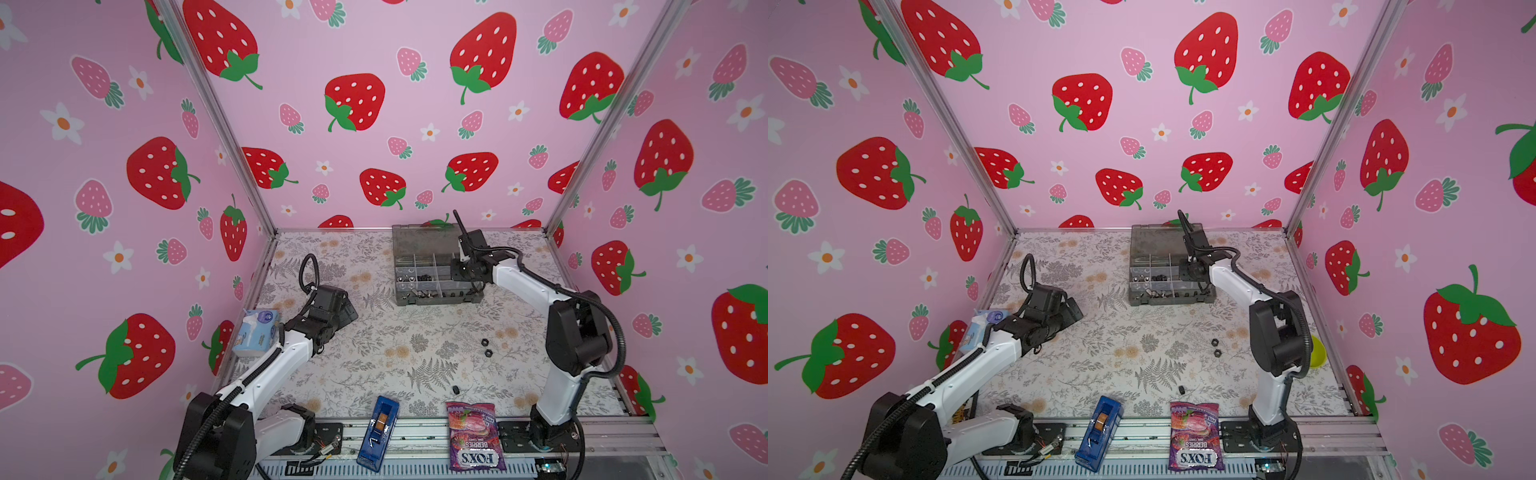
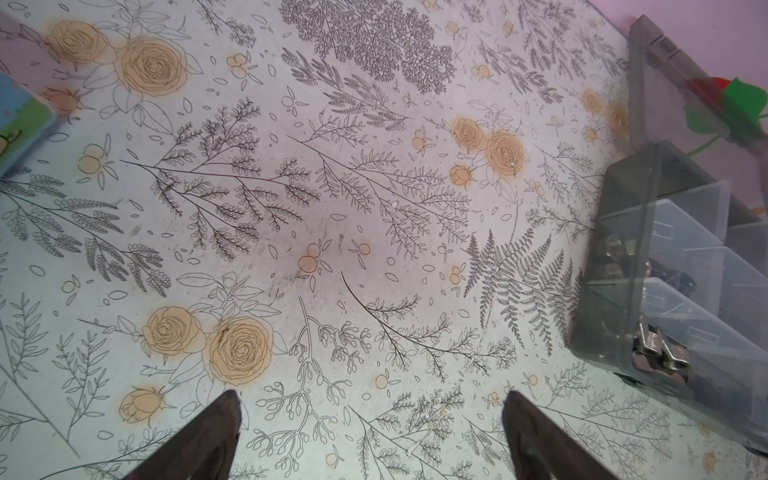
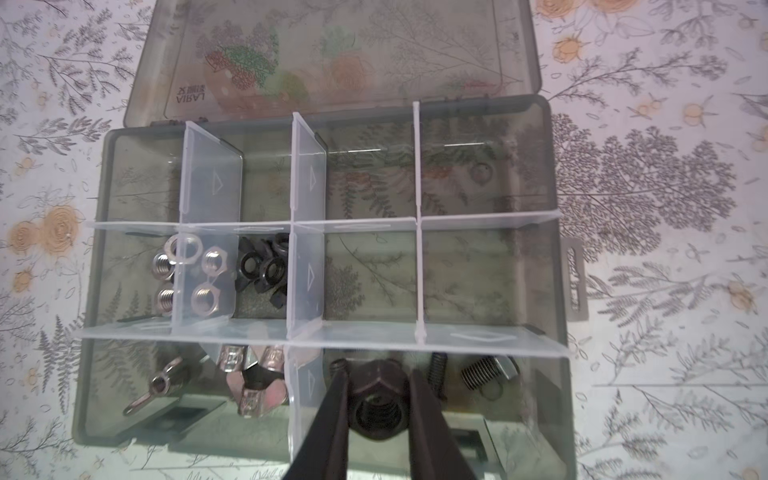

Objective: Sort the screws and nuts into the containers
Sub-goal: 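Lift the black hex nut with the right gripper and carry it over the box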

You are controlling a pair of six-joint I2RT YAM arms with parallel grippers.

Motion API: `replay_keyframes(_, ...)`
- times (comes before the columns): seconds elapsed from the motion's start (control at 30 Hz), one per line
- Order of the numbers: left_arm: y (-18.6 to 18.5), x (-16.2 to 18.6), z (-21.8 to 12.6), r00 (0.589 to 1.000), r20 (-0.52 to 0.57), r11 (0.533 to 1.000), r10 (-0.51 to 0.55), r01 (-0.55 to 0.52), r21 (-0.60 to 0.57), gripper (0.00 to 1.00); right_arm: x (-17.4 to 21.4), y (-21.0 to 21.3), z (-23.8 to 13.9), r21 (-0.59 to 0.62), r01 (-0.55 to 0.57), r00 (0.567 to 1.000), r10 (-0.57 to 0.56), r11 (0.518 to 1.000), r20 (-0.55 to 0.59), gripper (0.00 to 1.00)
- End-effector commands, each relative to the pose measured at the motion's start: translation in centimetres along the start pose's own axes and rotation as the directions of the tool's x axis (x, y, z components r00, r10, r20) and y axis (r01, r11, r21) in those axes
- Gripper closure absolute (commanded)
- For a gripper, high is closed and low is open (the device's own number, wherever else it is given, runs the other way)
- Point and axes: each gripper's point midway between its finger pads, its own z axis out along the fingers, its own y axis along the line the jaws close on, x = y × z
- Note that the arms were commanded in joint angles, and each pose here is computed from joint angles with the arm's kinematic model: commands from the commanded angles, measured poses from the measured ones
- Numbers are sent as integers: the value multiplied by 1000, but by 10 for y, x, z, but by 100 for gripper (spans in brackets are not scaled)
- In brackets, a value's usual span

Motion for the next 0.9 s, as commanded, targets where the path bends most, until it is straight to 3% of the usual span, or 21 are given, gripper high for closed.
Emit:
replay_keyframes(0.0,-1,-7,-3,1000,17,1000,-8,8,0,1,-8,5,13,12,47,999,-47,999,-3,96)
replay_keyframes(0.33,1,-6,-5,1000,20,1000,-2,2,-5,1,-12,11,53,41,88,996,-87,995,-30,94)
replay_keyframes(0.57,1,-7,-6,1000,23,1000,-3,3,-5,1,-12,13,60,52,107,994,-105,993,-37,71)
replay_keyframes(0.87,2,-7,-7,1000,25,1000,-1,2,-5,1,-21,15,46,59,115,993,-115,992,-9,65)
